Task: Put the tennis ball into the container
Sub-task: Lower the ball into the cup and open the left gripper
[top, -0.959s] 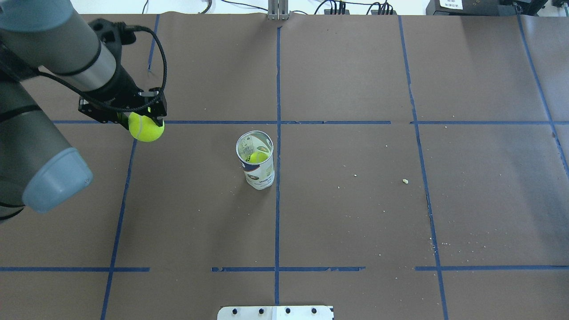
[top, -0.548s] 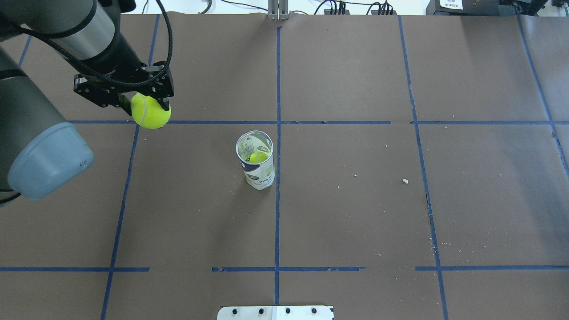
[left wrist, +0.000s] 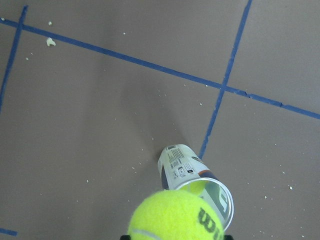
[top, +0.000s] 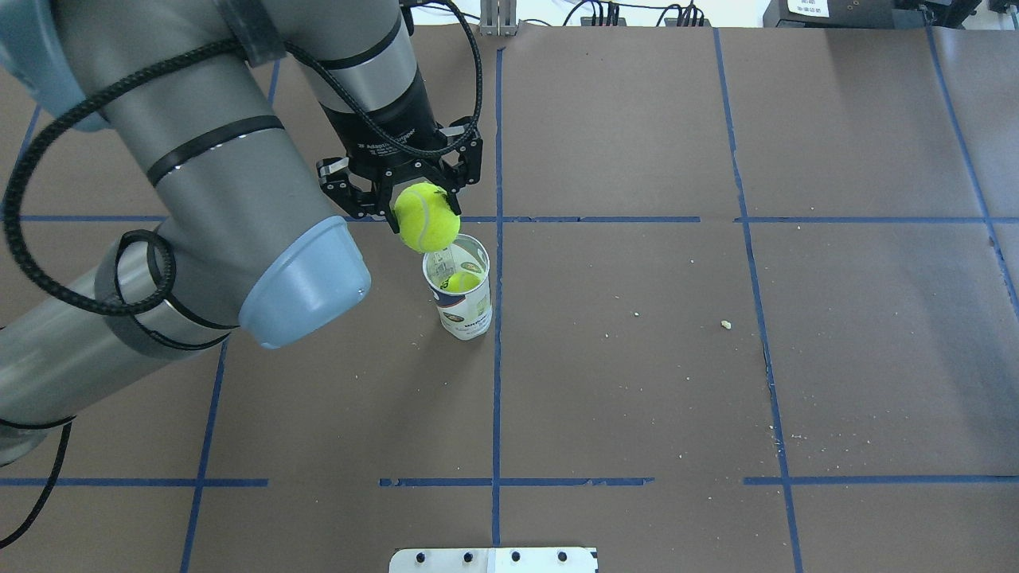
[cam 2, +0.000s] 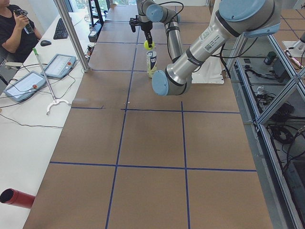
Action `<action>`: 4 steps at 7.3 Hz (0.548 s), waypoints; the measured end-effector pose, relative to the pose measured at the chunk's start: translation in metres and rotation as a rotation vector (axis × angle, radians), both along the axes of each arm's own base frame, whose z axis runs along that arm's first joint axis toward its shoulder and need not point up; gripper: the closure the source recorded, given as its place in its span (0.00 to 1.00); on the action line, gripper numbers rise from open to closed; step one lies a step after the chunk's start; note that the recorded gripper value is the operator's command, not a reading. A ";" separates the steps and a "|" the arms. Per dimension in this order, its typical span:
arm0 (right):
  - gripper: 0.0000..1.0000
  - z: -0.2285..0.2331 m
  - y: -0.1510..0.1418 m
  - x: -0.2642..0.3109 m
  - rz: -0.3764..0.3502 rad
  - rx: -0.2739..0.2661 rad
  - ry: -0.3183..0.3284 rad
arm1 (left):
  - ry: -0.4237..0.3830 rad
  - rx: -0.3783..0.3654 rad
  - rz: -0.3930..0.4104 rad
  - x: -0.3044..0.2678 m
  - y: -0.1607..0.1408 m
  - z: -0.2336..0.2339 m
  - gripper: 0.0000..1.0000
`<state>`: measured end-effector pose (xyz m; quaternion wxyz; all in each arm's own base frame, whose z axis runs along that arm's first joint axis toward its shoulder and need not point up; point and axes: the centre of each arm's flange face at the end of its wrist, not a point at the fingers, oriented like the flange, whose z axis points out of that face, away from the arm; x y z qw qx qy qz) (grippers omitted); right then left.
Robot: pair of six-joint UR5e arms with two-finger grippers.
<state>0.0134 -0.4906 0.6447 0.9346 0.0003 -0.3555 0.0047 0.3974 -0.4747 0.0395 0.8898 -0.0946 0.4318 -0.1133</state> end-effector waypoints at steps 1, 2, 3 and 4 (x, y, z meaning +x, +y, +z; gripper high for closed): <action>0.00 0.000 0.000 0.000 0.000 0.000 0.000 | 0.002 -0.003 0.005 0.013 -0.004 0.004 1.00; 0.00 0.000 0.000 0.000 0.000 0.000 0.000 | 0.001 -0.006 0.013 0.023 -0.004 0.008 1.00; 0.00 0.000 0.000 0.000 0.000 0.000 0.000 | -0.003 -0.009 0.021 0.030 -0.002 0.012 1.00; 0.00 0.000 0.000 0.000 0.000 0.000 0.000 | -0.006 -0.012 0.030 0.036 0.001 0.014 0.76</action>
